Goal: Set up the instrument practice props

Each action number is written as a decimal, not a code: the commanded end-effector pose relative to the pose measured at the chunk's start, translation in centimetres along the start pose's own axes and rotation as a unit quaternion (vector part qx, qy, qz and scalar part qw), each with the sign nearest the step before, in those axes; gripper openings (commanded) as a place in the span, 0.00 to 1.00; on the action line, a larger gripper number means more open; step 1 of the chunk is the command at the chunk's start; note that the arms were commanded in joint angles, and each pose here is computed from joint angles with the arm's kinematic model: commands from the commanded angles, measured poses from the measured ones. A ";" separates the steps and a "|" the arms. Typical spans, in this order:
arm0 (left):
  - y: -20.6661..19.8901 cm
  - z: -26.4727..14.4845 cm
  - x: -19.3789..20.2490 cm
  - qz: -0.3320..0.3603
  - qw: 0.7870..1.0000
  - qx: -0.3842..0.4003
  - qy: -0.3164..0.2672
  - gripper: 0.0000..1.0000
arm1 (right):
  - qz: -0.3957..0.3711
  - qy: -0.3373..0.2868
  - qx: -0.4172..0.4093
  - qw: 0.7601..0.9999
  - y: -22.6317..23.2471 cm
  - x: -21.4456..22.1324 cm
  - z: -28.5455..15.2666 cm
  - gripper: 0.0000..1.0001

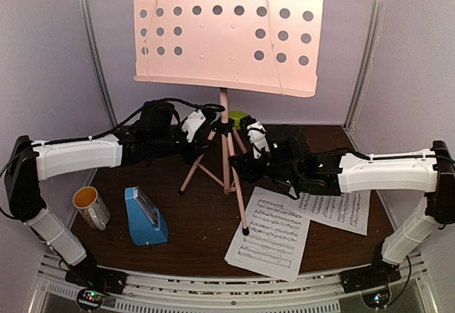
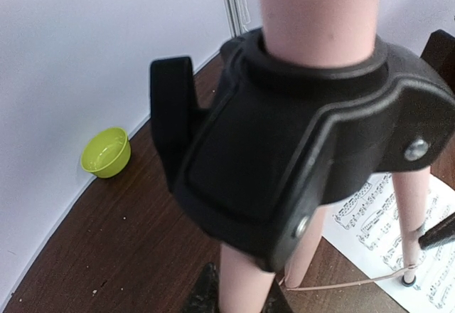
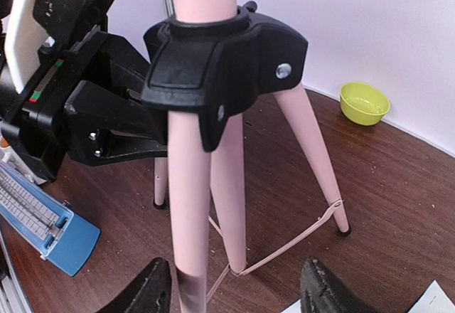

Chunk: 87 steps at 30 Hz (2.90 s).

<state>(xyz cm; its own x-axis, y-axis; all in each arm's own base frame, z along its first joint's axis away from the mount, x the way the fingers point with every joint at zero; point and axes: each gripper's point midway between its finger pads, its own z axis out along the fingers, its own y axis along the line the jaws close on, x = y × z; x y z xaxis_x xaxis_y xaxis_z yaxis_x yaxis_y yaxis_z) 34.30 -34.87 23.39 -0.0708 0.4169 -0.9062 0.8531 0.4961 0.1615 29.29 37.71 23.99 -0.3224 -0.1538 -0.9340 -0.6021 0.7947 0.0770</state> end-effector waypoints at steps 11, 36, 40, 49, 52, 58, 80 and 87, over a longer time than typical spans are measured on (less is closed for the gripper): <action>0.8 -1.2 -2.1 -0.053 0.997 -0.019 -0.048 0.00 | -0.001 0.007 0.043 0.999 -0.3 -0.7 2.2 0.30; 5.1 -0.2 -4.9 -0.027 0.991 -0.115 -0.056 0.00 | -0.074 -0.058 0.098 0.991 -6.9 -6.5 2.3 0.00; 6.3 0.4 -5.7 -0.014 0.989 -0.136 -0.057 0.00 | -0.082 -0.065 0.108 0.989 -8.6 -7.2 2.8 0.00; 7.9 1.8 -6.8 0.006 0.985 -0.164 -0.055 0.00 | -0.092 -0.080 0.120 0.985 -11.7 -8.9 4.4 0.00; 8.3 2.1 -7.1 0.008 0.984 -0.169 -0.056 0.00 | -0.095 -0.082 0.125 0.984 -12.7 -9.4 5.0 0.00; 8.6 3.0 -7.7 0.009 0.984 -0.168 -0.060 0.00 | -0.109 -0.082 0.135 0.981 -14.3 -9.9 5.3 0.00; 6.9 5.9 -7.1 0.032 0.994 -0.098 -0.029 0.02 | -0.082 -0.062 0.099 0.990 -14.8 -6.5 5.8 0.00; 6.8 6.2 -7.6 0.047 0.995 -0.085 -0.020 0.01 | -0.069 -0.057 0.094 0.992 -14.8 -5.4 5.4 0.00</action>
<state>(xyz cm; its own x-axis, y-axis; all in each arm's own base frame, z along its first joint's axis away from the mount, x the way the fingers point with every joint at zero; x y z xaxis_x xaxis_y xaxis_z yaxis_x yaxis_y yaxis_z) 43.79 -39.04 24.45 -0.0794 0.4674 -0.8805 0.7554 0.6045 0.2528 42.25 33.72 23.15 -0.1822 -0.2861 -0.9407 -0.6106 0.7828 -0.1198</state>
